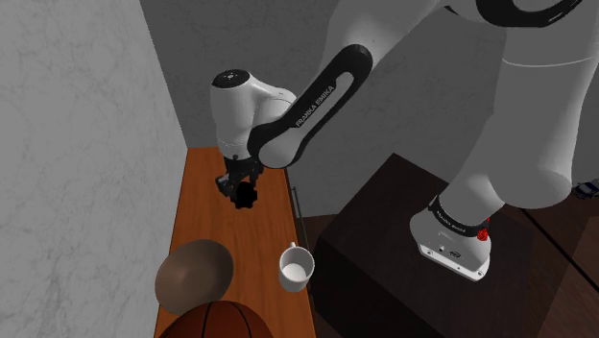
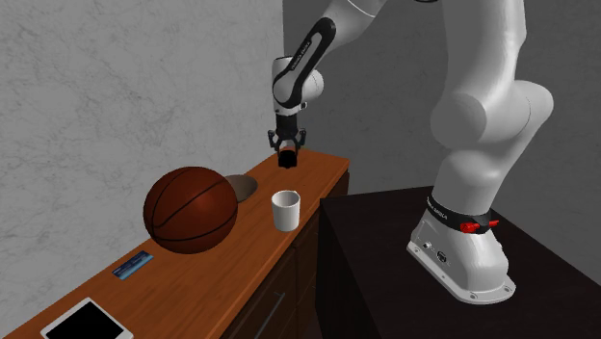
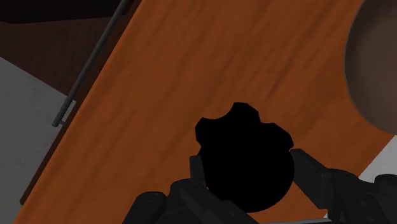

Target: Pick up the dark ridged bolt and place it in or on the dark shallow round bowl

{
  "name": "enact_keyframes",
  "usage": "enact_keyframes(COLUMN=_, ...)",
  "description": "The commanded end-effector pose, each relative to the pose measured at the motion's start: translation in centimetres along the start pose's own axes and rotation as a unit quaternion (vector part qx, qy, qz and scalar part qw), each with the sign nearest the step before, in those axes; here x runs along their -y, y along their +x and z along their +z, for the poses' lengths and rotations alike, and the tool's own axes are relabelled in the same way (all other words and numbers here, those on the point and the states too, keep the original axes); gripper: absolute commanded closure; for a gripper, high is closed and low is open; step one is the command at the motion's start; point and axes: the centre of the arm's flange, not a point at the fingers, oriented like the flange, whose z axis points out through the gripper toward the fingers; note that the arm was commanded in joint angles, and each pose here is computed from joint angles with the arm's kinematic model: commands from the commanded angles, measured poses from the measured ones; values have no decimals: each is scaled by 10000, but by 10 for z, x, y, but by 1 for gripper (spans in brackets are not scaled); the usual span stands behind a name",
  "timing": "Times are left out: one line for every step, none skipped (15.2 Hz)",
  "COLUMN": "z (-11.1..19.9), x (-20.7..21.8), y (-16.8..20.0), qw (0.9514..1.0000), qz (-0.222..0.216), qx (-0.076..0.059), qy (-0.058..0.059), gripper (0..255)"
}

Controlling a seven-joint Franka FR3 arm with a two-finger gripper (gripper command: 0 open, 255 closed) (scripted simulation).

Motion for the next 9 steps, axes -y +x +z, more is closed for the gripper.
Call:
enact_keyframes(z=-2, x=25, y=-8, qw=10000, qz=7, qx=-1, qy=1, gripper=255)
enact_keyframes(z=-2, x=38, y=-13, qw=10000, qz=7, qx=-1, qy=1, gripper=255)
enact_keyframes(z=-2, x=50, y=-17, qw=10000, qz=7, qx=-1, qy=1, gripper=255)
enact_keyframes(z=-2, x=63, y=-21, qw=10000, qz=7, qx=-1, qy=1, gripper=255)
enact_keyframes(z=-2, x=76, y=-25, qw=10000, qz=7, qx=-1, qy=1, gripper=255)
enact_keyframes(z=-2, x=88, y=-29, qw=10000, qz=7, qx=-1, qy=1, gripper=255)
enact_keyframes(z=-2, x=101, y=-33, qw=10000, qz=7, qx=-1, qy=1, gripper=255)
enact_keyframes(z=-2, x=113, y=-37, qw=10000, qz=7, qx=-1, qy=1, gripper=255)
enact_keyframes(z=-2, x=126, y=-41, qw=10000, qz=7, qx=-1, qy=1, gripper=255)
